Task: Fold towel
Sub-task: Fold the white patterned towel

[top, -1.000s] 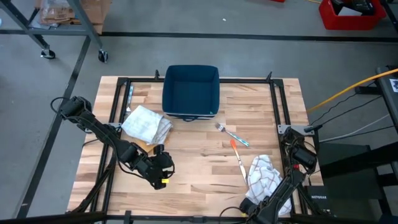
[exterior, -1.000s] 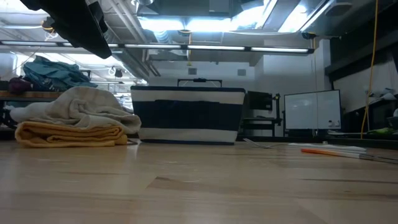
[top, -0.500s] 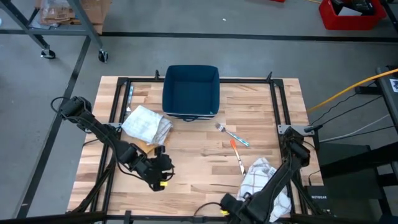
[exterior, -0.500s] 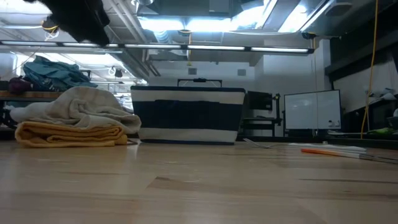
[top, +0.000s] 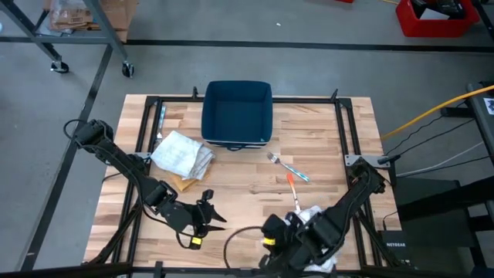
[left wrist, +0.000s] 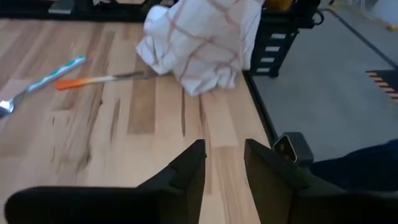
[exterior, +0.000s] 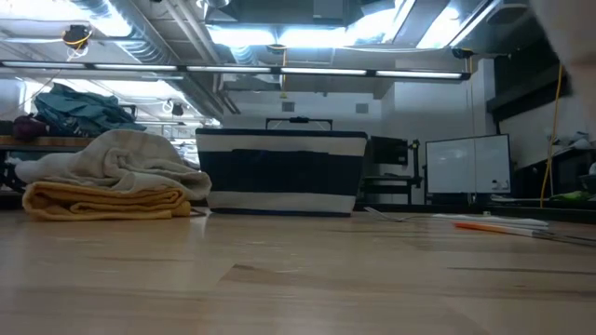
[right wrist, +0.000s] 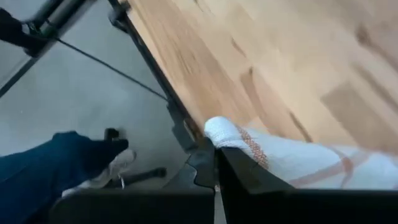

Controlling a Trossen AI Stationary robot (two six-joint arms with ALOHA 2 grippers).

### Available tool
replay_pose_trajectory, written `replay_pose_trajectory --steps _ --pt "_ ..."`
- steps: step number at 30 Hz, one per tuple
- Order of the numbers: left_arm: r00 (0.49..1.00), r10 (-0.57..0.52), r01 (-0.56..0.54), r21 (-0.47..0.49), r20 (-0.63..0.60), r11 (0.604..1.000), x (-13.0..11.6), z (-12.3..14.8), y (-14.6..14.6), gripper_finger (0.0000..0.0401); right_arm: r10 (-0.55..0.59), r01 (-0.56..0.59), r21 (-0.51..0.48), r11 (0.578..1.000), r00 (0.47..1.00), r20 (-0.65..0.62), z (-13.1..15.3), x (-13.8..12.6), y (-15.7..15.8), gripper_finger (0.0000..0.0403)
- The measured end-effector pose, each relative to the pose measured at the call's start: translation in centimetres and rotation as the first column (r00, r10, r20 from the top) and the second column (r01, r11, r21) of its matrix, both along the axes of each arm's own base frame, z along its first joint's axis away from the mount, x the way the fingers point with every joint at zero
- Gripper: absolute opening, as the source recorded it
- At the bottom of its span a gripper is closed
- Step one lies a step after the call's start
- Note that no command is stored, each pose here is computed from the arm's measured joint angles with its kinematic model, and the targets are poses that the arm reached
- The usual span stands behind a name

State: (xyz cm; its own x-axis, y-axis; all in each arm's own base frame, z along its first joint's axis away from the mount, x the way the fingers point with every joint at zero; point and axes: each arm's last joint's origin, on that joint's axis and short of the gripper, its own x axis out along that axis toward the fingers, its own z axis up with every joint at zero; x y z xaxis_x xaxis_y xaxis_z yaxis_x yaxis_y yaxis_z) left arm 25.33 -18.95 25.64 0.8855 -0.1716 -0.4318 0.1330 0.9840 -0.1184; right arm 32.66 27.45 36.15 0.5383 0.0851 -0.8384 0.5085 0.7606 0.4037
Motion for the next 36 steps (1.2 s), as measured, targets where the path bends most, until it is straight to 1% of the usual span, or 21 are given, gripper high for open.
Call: replay_pose_trajectory --steps 5,9,15,20,25,28,30,32,36 --pt "1.000 -0.010 0.010 0.024 0.021 1.000 0.2 0.2 0.1 0.0120 0.053 -0.049 -0.047 0.998 0.994 0.099 1.3 1.6 -2.0 0.0010" --pt "1.000 0.002 -0.002 0.009 0.015 1.000 0.3 0.1 0.3 0.0140 0.125 -0.108 -0.109 0.988 0.978 0.170 2.1 3.0 -3.6 0.0006" --pt "1.000 0.010 -0.011 0.012 0.011 1.000 0.4 0.1 0.5 0.0170 0.182 -0.135 -0.177 0.975 0.941 0.287 4.2 4.5 -6.4 0.0008" --pt "0.999 0.045 -0.045 0.017 0.014 0.999 0.9 0.1 1.2 0.0179 0.223 -0.148 -0.220 0.964 0.903 0.367 5.6 5.1 -7.9 0.0006" --pt "0.996 0.085 -0.085 -0.001 0.033 0.996 1.6 0.3 2.1 0.0180 0.266 -0.165 -0.265 0.950 0.870 0.415 6.6 5.1 -8.5 0.0008" --pt "0.993 0.092 -0.091 -0.013 0.070 0.996 2.0 0.7 2.4 0.0180 0.296 -0.177 -0.298 0.938 0.855 0.425 7.1 4.9 -8.8 0.0006" --pt "0.992 0.089 -0.089 -0.004 0.084 0.996 2.1 0.8 2.5 0.0180 0.293 -0.165 -0.308 0.937 0.852 0.434 7.6 4.7 -9.1 0.0007" --pt "0.994 0.075 -0.076 0.005 0.085 0.997 2.1 0.8 2.5 0.0180 0.279 -0.139 -0.319 0.938 0.849 0.449 8.2 4.3 -9.5 0.0008" --pt "0.997 0.006 -0.005 -0.003 0.072 1.000 2.0 0.7 2.2 0.0180 0.285 -0.105 -0.370 0.923 0.832 0.475 9.5 3.4 -10.1 0.0006"
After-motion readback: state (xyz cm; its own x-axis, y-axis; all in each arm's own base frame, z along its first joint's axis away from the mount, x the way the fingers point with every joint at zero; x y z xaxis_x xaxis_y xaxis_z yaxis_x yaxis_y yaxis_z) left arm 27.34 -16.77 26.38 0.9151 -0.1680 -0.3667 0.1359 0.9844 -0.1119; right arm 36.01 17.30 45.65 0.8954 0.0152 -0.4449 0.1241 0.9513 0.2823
